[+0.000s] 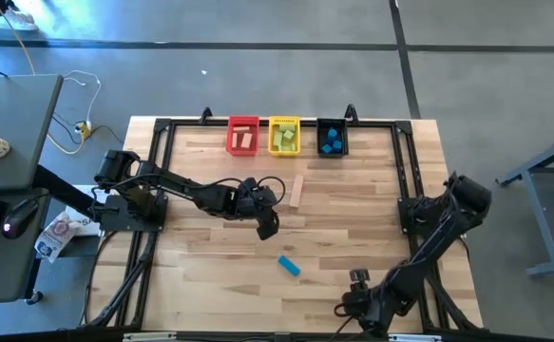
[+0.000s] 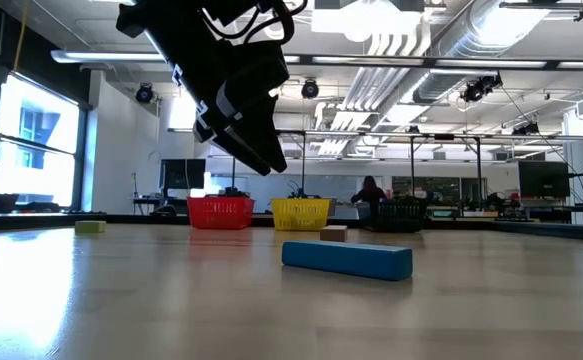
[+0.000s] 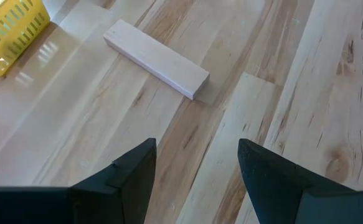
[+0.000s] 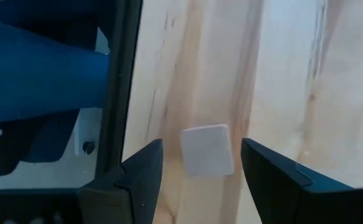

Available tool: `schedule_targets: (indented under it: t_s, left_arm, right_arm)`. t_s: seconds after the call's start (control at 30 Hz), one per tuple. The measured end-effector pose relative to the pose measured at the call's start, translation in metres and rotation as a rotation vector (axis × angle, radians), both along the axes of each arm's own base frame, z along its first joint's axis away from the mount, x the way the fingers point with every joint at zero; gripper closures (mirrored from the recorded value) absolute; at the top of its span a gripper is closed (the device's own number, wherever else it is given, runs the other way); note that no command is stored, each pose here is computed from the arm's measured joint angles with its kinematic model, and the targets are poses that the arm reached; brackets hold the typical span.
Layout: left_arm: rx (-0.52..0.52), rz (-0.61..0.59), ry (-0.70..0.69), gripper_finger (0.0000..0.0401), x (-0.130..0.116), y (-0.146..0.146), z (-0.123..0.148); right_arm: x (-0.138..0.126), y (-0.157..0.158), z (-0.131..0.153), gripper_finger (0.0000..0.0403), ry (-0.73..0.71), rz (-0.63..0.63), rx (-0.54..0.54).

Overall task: Sort & place blocks by color
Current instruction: Put the brown block into the red basket

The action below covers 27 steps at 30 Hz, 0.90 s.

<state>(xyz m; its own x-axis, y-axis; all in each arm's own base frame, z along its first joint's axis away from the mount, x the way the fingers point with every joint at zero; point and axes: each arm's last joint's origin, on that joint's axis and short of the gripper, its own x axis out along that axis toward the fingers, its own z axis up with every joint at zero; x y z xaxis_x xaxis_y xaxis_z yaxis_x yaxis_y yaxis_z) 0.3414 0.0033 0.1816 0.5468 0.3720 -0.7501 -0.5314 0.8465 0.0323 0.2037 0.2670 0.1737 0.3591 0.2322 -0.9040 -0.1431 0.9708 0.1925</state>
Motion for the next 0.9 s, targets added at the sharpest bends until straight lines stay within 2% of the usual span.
schedule_targets:
  t_s: [0.7,0.8,0.9]
  left_arm:
    - [-0.010,0.013,-0.006,0.0190,0.000,0.000,0.000]
    - [-0.010,0.013,-0.006,0.0190,0.000,0.000,0.000]
    - [-0.010,0.013,-0.006,0.0190,0.000,0.000,0.000]
  right_arm:
    - [0.003,0.010,-0.037,0.0203,0.049,-0.025,-0.048]
    - [0.005,0.009,-0.038,0.0218,0.055,-0.030,-0.049]
    - [0.008,0.007,-0.038,0.0254,0.066,-0.036,-0.045]
